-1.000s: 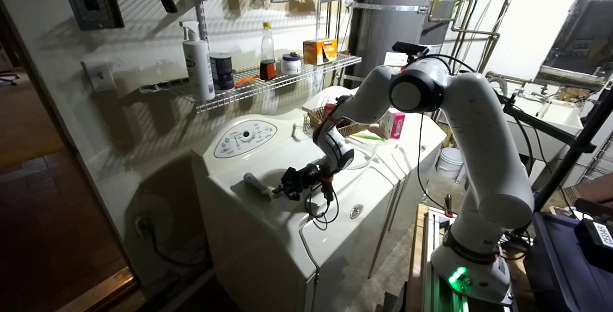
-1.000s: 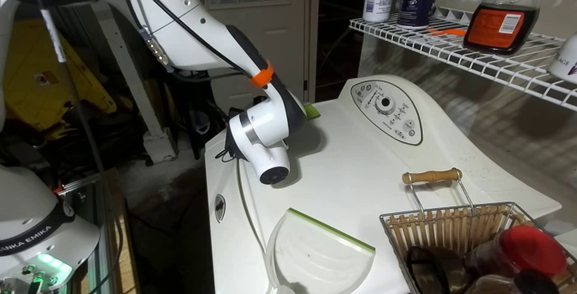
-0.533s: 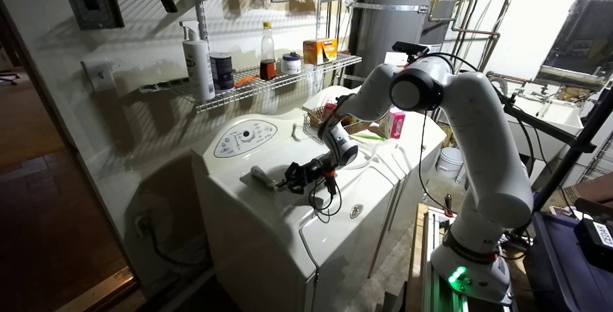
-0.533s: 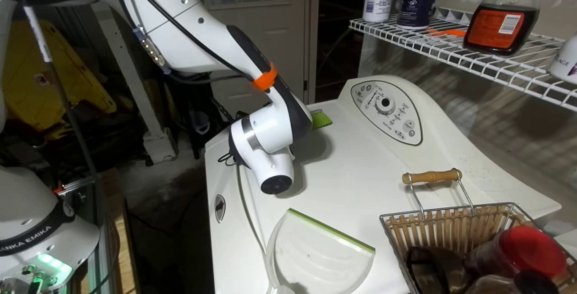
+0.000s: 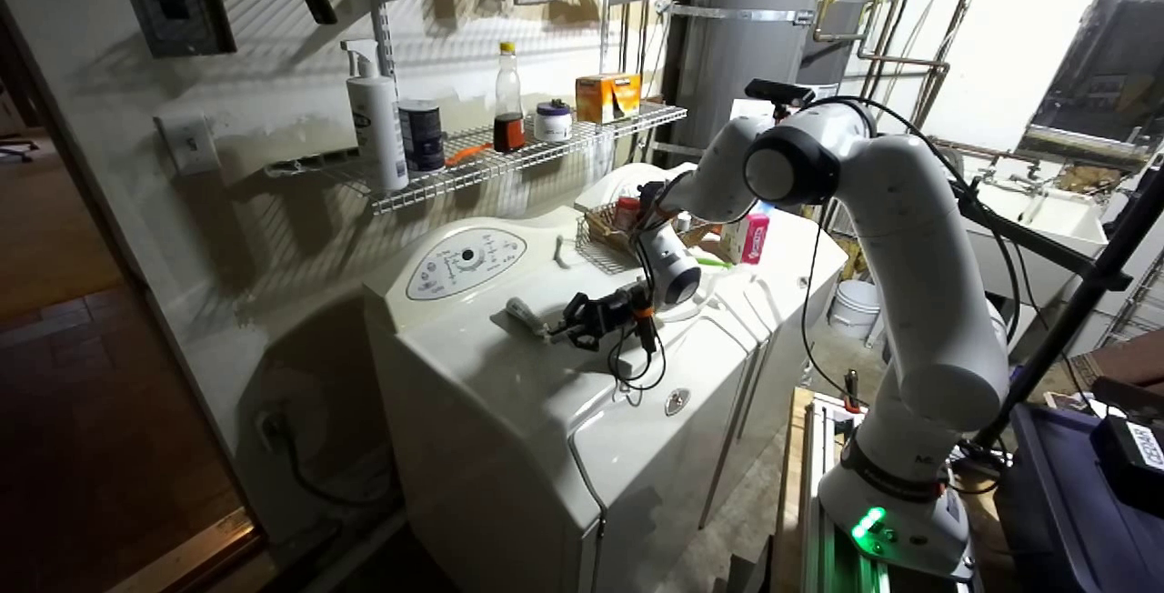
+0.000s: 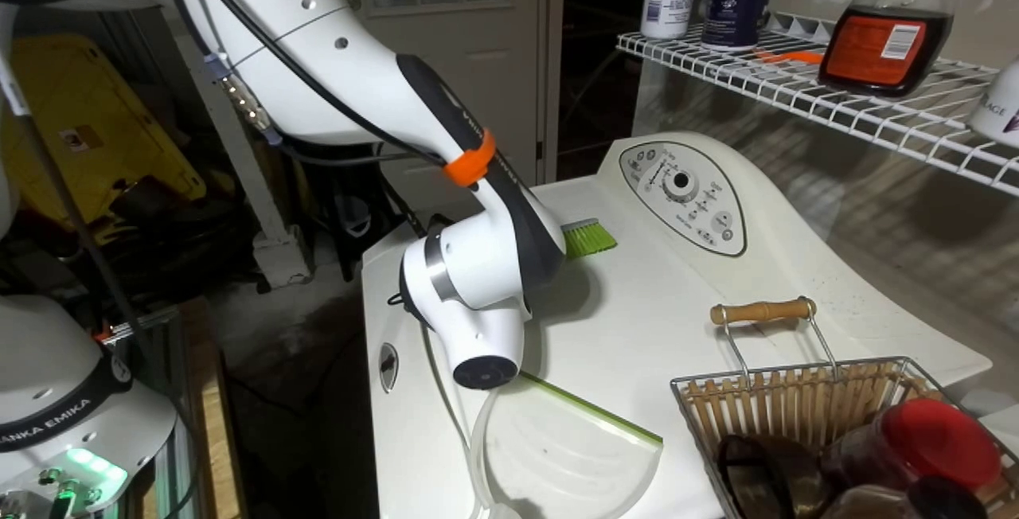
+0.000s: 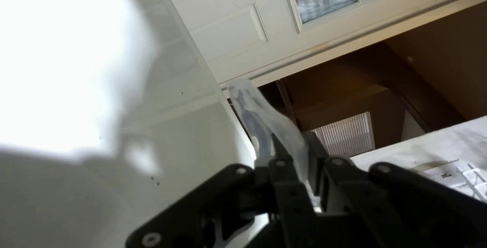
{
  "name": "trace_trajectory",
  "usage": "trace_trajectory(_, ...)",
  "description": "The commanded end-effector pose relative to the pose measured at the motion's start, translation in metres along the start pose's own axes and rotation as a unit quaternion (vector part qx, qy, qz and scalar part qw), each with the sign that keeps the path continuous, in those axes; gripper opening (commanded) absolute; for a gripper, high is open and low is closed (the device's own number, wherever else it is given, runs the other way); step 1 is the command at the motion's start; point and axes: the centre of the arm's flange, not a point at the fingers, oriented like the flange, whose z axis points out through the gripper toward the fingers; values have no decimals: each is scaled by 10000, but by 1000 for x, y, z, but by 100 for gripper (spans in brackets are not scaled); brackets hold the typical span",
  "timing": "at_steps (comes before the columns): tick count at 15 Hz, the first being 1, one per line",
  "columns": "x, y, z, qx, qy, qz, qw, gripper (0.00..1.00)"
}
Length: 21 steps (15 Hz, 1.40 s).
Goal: Use the brush to sweep the top of the washer
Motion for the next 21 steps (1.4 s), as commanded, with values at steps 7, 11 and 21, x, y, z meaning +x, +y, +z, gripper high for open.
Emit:
trace_trajectory(7,8,9,-63,-108,751,532,9957,4)
trace_trajectory(11,-3,-37,-54,386,515,115,9979,4)
trace_trajectory(21,-11,-121,31,1842,-1258,63,9748,4)
